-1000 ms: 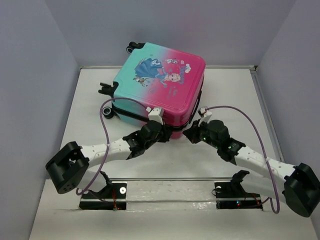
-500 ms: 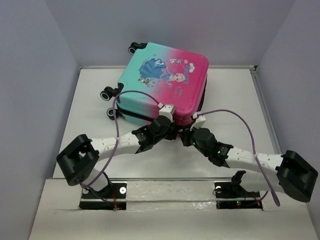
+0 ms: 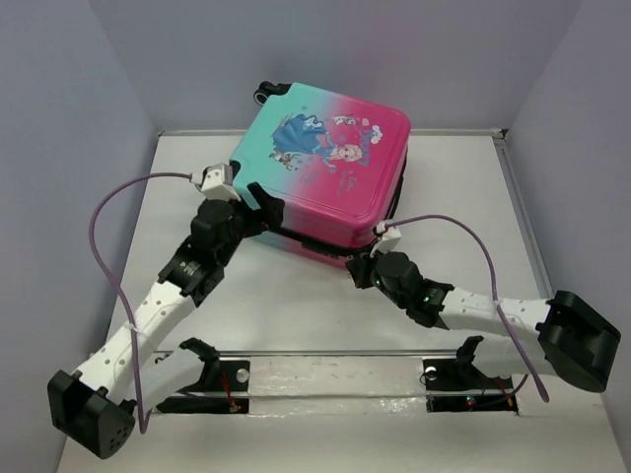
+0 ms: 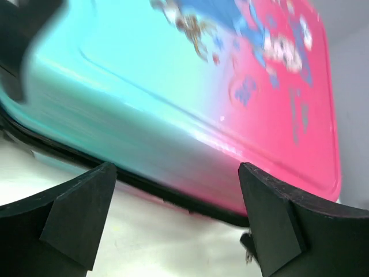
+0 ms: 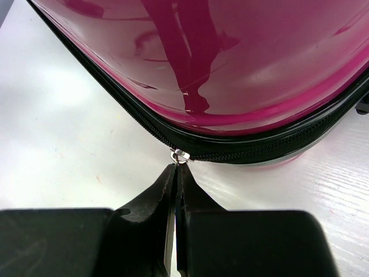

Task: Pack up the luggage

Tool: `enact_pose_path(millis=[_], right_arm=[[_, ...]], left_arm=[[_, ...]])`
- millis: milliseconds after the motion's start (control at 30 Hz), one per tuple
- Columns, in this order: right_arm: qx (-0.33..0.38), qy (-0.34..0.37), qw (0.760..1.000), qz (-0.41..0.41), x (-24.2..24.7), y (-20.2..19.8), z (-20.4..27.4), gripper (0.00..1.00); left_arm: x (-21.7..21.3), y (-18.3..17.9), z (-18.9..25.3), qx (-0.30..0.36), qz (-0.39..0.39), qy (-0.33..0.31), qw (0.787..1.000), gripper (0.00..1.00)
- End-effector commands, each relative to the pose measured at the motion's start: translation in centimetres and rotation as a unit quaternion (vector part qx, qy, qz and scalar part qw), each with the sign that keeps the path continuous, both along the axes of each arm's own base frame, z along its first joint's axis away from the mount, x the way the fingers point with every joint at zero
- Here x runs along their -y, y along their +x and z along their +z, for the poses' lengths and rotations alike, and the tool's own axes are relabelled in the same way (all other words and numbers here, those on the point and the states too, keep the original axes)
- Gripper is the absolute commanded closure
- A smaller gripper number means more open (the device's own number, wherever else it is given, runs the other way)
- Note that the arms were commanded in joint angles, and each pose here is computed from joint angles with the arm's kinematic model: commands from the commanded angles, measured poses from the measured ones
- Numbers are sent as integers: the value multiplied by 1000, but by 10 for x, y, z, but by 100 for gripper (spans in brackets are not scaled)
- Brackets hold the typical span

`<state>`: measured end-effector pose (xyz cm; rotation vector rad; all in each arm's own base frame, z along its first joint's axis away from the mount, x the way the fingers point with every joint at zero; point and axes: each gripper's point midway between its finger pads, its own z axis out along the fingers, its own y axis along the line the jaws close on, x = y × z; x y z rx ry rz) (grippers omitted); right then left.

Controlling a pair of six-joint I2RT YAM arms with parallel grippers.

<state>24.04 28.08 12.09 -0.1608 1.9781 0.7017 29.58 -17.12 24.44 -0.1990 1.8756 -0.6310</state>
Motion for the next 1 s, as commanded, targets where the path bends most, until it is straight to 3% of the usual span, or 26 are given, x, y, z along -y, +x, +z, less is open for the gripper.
enact_pose_path(millis=[0, 167, 433, 967], right_arm=[[15, 45, 998, 39, -25, -6, 29, 93], [18, 54, 997, 44, -21, -11, 35, 93], [18, 53, 997, 58, -23, -14, 37, 93], [17, 55, 996, 68, -24, -18, 34, 93]], left_arm=[[-56, 34, 42, 12, 74, 1, 997, 1], [-99, 79, 17, -38, 101, -46, 993, 1], [-152, 125, 18, -35, 156, -93, 983, 1], [-149, 165, 3, -49, 135, -164, 976, 1]])
